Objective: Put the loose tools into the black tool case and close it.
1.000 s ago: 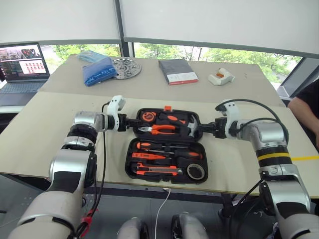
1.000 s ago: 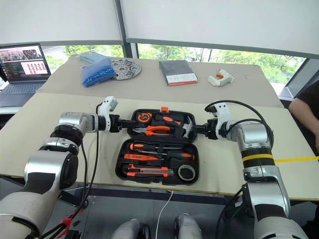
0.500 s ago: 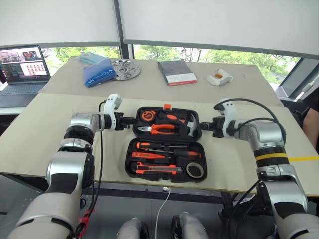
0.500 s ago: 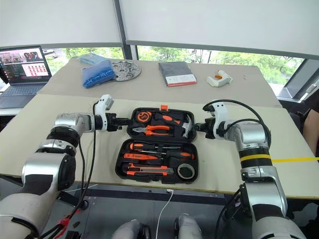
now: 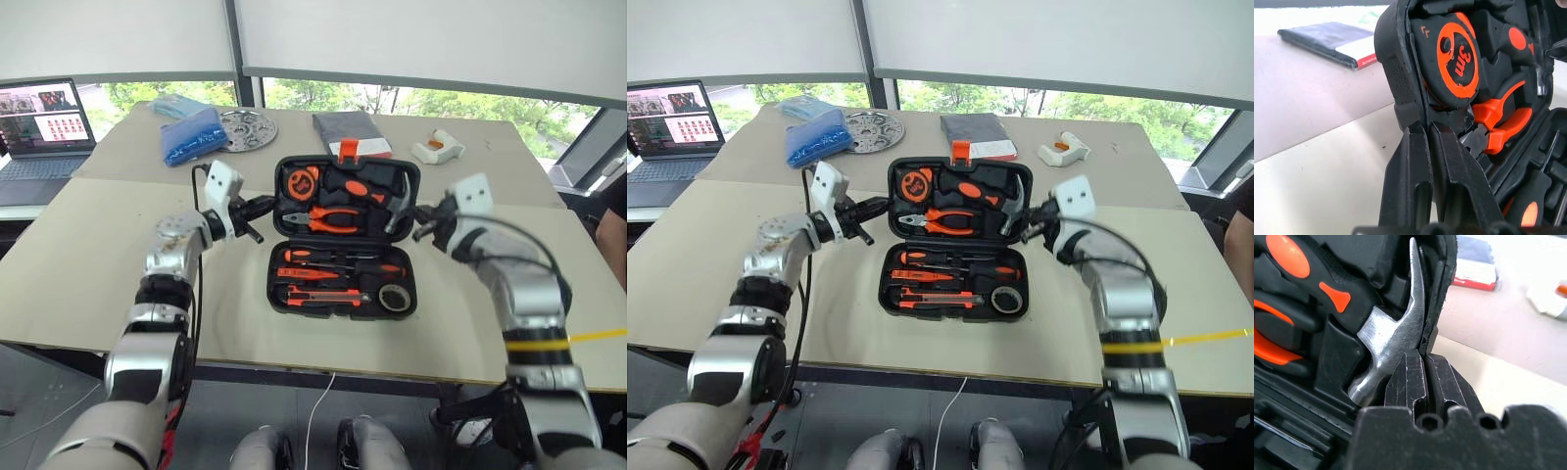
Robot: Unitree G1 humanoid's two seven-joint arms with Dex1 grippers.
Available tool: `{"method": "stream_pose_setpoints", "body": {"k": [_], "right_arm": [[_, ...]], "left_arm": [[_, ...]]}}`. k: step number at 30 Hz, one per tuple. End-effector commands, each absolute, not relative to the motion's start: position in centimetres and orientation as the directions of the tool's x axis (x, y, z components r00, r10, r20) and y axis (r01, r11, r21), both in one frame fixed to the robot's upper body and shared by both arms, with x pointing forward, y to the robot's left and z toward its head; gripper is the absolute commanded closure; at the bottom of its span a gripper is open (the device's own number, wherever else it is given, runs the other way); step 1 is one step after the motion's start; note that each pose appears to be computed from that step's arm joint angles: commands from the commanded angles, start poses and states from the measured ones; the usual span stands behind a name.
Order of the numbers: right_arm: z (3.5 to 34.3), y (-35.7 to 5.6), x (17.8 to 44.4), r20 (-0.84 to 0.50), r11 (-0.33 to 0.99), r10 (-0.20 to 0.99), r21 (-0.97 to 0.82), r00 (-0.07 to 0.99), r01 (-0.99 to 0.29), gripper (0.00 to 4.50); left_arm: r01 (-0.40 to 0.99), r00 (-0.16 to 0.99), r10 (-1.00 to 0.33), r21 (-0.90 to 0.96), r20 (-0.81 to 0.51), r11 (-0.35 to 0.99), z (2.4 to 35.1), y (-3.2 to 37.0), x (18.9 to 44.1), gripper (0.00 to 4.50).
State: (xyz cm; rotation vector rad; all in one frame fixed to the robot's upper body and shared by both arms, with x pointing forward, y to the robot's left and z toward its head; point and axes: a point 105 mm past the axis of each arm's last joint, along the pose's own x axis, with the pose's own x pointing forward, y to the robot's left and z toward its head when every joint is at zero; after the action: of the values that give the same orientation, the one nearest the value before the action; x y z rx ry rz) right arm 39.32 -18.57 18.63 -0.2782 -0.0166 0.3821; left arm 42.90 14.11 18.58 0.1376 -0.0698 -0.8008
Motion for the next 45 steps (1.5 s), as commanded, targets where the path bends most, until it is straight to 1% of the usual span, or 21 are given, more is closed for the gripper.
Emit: {"method": "stream_pose_setpoints", "body": {"k": [1,4,8,10,11,14,15,16,17,18,21,22,25,27,28,29,33,39,41,43,45], "right_arm": [[19.8,-17.3,37.2,0.106,0.837,0.41,-0.439,0.906,-0.328,4.47],[18.4,-17.7,35.6,0.149,0.816,0.401,-0.507,0.904,-0.279,4.47],[17.4,-18.1,33.1,0.181,0.797,0.408,-0.548,0.895,-0.253,4.47],[17.0,-18.2,32.1,0.172,0.8,0.414,-0.538,0.894,-0.267,4.5],[17.0,-18.3,31.7,0.171,0.803,0.414,-0.532,0.894,-0.27,4.5],[17.2,-18.9,29.8,0.115,0.792,0.441,-0.517,0.89,-0.326,3.56],[17.1,-19.0,29.0,0.07,0.781,0.468,-0.5,0.881,-0.375,3.14],[17.0,-19.0,28.5,0.038,0.772,0.487,-0.486,0.873,-0.409,2.92],[16.8,-19.0,27.8,-0.01,0.756,0.519,-0.462,0.855,-0.464,2.47],[16.3,-18.9,26.6,-0.083,0.724,0.571,-0.419,0.817,-0.548,2.21],[14.7,-18.0,23.3,-0.27,0.585,0.708,-0.292,0.652,-0.756,2.21],[14.3,-17.6,22.6,-0.302,0.544,0.739,-0.259,0.602,-0.798,2.45],[13.5,-16.7,21.7,-0.365,0.449,0.787,-0.216,0.498,-0.867,3.4],[13.1,-16.0,21.5,-0.393,0.391,0.805,-0.21,0.444,-0.896,4.11],[13.0,-15.6,21.7,-0.398,0.369,0.813,-0.214,0.425,-0.905,4.31],[12.8,-15.2,21.9,-0.405,0.349,0.818,-0.217,0.41,-0.912,4.5],[12.0,-14.0,22.5,-0.445,0.263,0.825,-0.241,0.348,-0.934,4.5],[10.7,-13.5,23.5,-0.503,0.22,0.788,-0.31,0.356,-0.925,4.5],[10.7,-13.9,24.2,-0.515,0.236,0.767,-0.329,0.384,-0.914,4.5],[11.0,-14.9,25.8,-0.512,0.291,0.723,-0.384,0.465,-0.876,4.5],[12.0,-16.7,28.6,-0.464,0.392,0.644,-0.483,0.608,-0.783,4.5]], "left_arm": [[0.643,0.704,-0.706,0.351,0.077,0.68,19.4,13.8,41.9,4.5],[0.583,0.72,-0.684,0.434,0.114,0.687,18.5,14.2,40.4,4.5],[0.506,0.78,-0.603,0.397,0.169,0.766,18.3,16.2,38.5,4.5],[0.485,0.804,-0.57,0.367,0.168,0.794,18.3,17.3,37.7,3.79],[0.482,0.811,-0.561,0.355,0.166,0.801,18.3,17.7,37.4,3.58],[0.514,0.822,-0.562,0.304,0.092,0.802,18.5,19.8,35.6,2.45],[0.559,0.805,-0.591,0.273,0.046,0.783,18.6,20.4,34.6,2.02],[0.592,0.789,-0.614,0.249,0.015,0.767,18.6,20.7,33.9,1.81],[0.623,0.772,-0.635,0.222,-0.019,0.75,18.7,21.0,33.1,1.32],[0.64,0.765,-0.641,0.166,-0.055,0.75,18.9,22.2,32.7,1.06],[0.666,0.746,-0.654,0.104,-0.127,0.739,19.8,24.3,33.3,1.06],[0.667,0.745,-0.65,0.149,-0.147,0.73,19.8,24.1,34.4,1.01],[0.689,0.723,-0.666,0.263,-0.182,0.676,19.5,22.3,37.8,1.77],[0.706,0.702,-0.686,0.308,-0.191,0.637,19.3,20.4,39.7,2.47],[0.716,0.689,-0.697,0.332,-0.197,0.614,19.3,19.1,40.7,2.73],[0.727,0.675,-0.708,0.35,-0.207,0.591,19.2,18.0,41.5,3.18],[0.762,0.623,-0.743,0.405,-0.244,0.505,18.7,14.1,43.3,4.4],[0.806,0.553,-0.772,0.436,-0.312,0.401,17.9,10.5,43.7,4.4],[0.858,0.466,-0.801,0.411,-0.375,0.307,16.9,9.6,42.9,4.4],[0.915,0.343,-0.826,0.359,-0.447,0.185,15.9,9.1,41.6,4.4],[0.958,0.189,-0.828,0.284,-0.527,0.038,14.6,9.4,39.8,4.4]]}}
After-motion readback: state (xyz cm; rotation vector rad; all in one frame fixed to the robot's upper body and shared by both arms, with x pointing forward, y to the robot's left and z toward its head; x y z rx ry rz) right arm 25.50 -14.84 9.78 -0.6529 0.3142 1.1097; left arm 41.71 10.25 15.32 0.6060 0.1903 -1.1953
